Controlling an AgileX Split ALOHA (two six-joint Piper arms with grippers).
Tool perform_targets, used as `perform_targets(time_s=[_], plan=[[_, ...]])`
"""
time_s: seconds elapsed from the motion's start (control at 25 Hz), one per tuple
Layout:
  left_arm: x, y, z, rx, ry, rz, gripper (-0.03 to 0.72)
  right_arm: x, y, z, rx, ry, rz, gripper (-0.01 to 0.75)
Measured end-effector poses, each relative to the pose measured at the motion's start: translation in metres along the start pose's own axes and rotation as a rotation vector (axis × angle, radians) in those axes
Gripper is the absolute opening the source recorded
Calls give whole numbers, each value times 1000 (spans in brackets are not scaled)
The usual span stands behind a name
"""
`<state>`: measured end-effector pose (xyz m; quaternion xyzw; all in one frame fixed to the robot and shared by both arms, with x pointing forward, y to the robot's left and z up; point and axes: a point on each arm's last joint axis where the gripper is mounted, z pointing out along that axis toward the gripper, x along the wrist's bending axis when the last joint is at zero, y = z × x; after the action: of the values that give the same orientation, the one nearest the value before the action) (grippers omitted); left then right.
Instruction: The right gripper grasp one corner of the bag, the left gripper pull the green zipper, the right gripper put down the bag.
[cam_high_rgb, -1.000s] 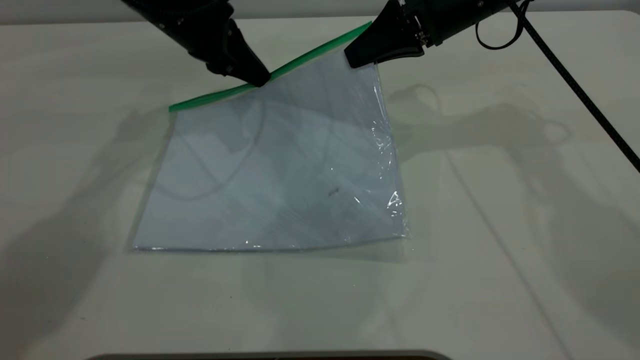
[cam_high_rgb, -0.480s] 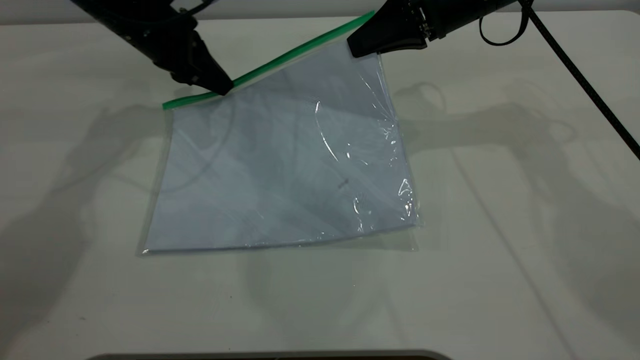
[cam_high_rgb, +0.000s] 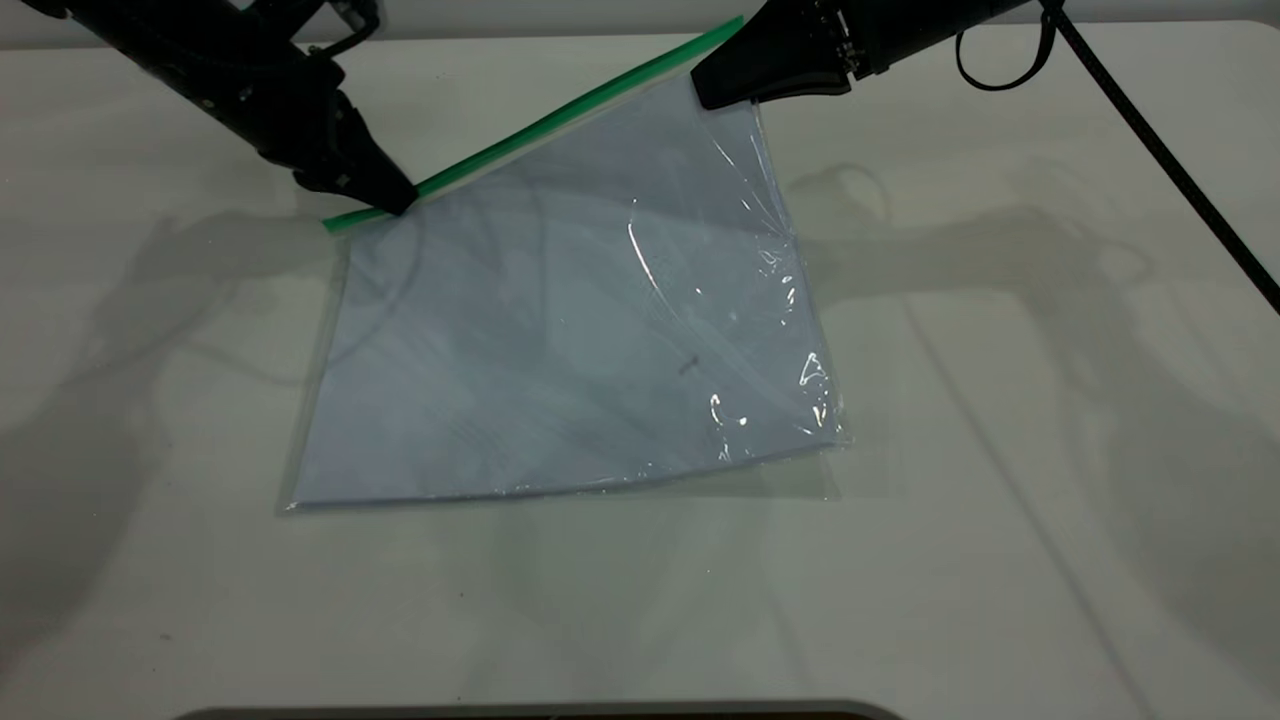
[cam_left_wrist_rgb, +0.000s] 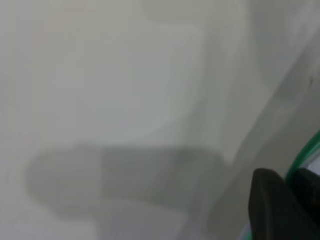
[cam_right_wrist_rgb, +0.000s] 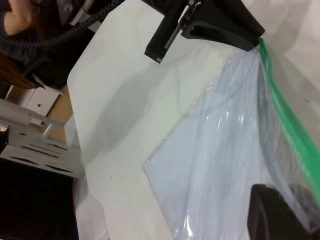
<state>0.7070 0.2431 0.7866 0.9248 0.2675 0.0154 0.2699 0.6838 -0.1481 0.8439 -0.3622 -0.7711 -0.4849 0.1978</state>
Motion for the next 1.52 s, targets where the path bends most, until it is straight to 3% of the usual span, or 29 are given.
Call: perform_targets(time_s=[0.4, 0.52, 0.68, 0.84, 1.0, 1.08, 1.2, 1.4, 1.52], plan=[[12, -19, -9, 31, 27, -71, 123, 1, 0, 0, 0, 13, -6, 35], [11, -16, -8, 42, 35, -81, 204, 1, 0, 0, 0, 15, -32, 35], [8, 4, -28, 22, 56, -107, 405, 0, -1, 0, 5, -3, -58, 55], [-8, 51, -86, -50, 63, -121, 556, -8, -3, -1, 42, -93, -88, 191], [-38, 95, -162, -131, 72, -101, 578, -12, 3, -11, 109, -250, -172, 428], [-55, 110, -198, -159, 81, -83, 578, -8, 14, -24, 141, -367, -210, 501], [-83, 122, -255, -149, 152, -90, 578, 19, 41, -55, 160, -493, -230, 535], [-131, 119, -340, -90, 342, -256, 578, 109, 71, -104, 222, -504, -102, 527], [-161, 107, -375, -18, 407, -390, 578, 165, 76, -138, 271, -534, -19, 501]])
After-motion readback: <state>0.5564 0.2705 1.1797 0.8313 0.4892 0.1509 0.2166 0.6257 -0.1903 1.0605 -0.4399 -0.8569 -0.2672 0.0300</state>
